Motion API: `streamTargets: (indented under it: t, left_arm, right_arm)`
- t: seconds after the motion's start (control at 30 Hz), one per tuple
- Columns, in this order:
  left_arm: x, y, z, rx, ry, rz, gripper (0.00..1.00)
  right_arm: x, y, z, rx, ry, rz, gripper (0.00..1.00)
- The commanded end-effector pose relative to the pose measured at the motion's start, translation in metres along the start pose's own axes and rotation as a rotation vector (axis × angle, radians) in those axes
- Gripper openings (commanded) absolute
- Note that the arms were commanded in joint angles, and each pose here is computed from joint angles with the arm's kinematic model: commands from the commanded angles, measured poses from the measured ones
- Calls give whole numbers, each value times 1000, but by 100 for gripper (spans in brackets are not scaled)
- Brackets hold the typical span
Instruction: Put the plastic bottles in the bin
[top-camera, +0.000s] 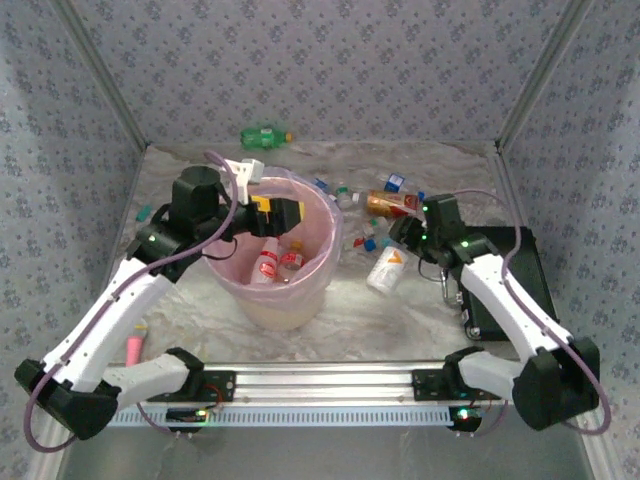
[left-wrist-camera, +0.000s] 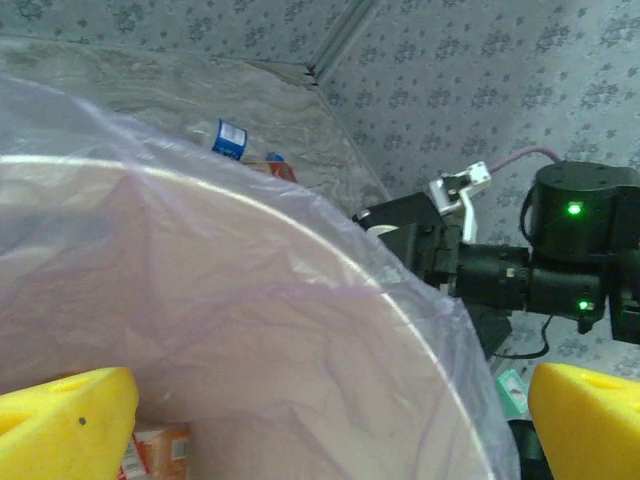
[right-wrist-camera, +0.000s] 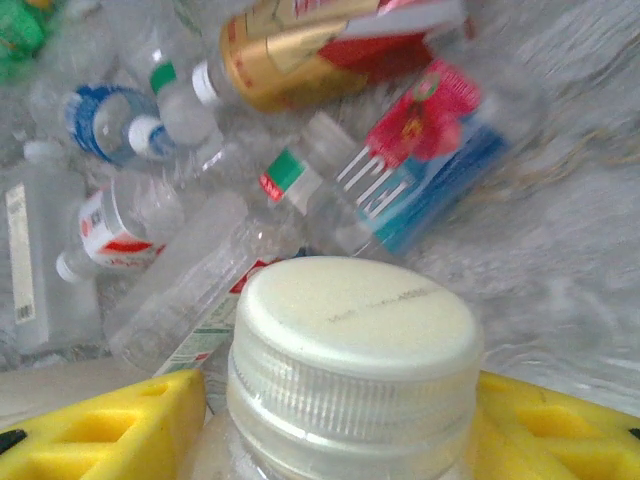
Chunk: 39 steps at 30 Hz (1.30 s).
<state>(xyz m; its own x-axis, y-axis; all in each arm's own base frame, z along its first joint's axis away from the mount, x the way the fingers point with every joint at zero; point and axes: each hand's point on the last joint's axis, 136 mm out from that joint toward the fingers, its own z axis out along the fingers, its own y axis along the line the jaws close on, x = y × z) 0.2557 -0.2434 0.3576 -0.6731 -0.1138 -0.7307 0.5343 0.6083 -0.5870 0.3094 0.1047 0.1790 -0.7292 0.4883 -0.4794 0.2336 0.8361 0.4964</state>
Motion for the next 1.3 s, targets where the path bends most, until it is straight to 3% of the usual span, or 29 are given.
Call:
streamTargets:
  t: [0.0, 0.17, 0.37, 0.5, 0.7, 1.03, 1.27]
  left_arm:
    - [-24, -24, -6, 87, -56, 24, 100]
    - [-26, -33, 1, 141, -43, -5, 100]
    - [-32, -56, 0, 254, -36, -5, 100]
    - [-31, -66, 6, 277, -12, 10, 100]
    - [-27, -87, 19, 335, 20, 38, 100]
    - [-30, -108, 41, 384, 26, 64, 98]
    - [-34, -108, 49, 391, 13, 55, 84]
  right_arm:
    - [-25, 6, -44, 0, -76, -67, 49]
    - [-61, 45, -91, -119, -177, -110, 48]
    - [-93, 115, -146, -378, -281, -165, 47]
    - [-100, 161, -168, -575, -284, -185, 47]
    - [-88, 223, -180, -733, -253, -278, 47]
    - [-59, 281, -167, -860, -128, -327, 47]
    - [-51, 290, -162, -873, -105, -334, 47]
